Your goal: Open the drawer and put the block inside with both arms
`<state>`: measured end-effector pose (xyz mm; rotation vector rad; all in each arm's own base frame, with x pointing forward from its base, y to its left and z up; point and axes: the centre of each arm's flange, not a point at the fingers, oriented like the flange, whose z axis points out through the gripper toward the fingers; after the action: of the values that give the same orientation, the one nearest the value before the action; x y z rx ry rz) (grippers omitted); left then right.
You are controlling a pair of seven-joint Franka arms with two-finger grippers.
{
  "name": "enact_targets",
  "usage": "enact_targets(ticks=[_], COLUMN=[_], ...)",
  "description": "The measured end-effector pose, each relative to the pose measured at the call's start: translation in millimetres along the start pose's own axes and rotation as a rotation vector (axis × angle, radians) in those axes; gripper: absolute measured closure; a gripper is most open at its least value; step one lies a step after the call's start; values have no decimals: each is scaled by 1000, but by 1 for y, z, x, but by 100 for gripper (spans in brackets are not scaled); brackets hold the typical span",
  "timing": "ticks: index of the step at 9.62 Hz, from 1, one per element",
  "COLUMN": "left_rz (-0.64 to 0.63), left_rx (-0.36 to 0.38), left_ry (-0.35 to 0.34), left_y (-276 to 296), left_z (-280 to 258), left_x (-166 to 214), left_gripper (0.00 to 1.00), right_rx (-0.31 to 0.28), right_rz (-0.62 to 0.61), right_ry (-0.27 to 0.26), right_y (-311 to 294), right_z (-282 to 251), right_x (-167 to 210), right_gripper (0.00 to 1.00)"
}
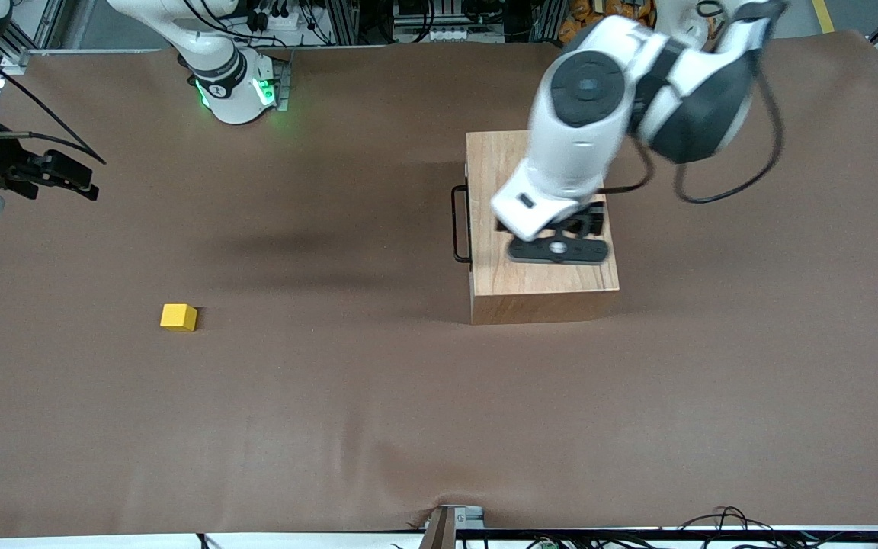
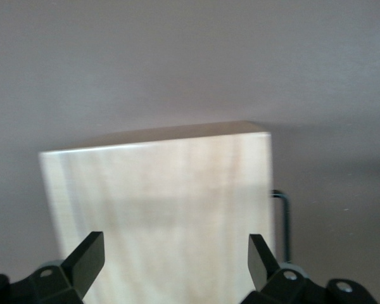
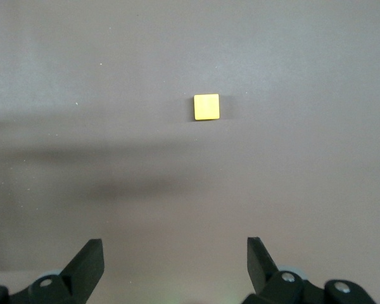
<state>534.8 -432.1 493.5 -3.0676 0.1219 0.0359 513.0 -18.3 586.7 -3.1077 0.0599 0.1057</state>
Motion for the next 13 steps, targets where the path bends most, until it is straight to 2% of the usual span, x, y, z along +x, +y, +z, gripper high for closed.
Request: enact_targets(ticks=[3, 6, 8, 10, 11, 13], left_rz=[7, -35, -41, -20, -14, -20], left_rx=[70, 32, 42, 67, 90, 144], left_ry=[61, 129, 123, 105, 87, 40], left_y=[62, 121, 154, 169, 176, 185], left_z=[25, 33, 55, 77, 93, 126], left_x=[-5, -28, -51, -62, -67, -77], left_gripper=[0, 0, 0, 0, 0, 0], right_rx=[-1, -1, -2, -3, -4, -5], right_rz=[-2, -5, -12, -16, -18, -25], right_ry=[-29, -54, -47, -13, 10, 13], right_y=[-1, -3, -6, -8, -10, -13], right_z=[20, 51, 77, 100, 115, 138], right_x=[0, 0, 2, 6, 9, 10], right_gripper=[0, 0, 0, 0, 0, 0])
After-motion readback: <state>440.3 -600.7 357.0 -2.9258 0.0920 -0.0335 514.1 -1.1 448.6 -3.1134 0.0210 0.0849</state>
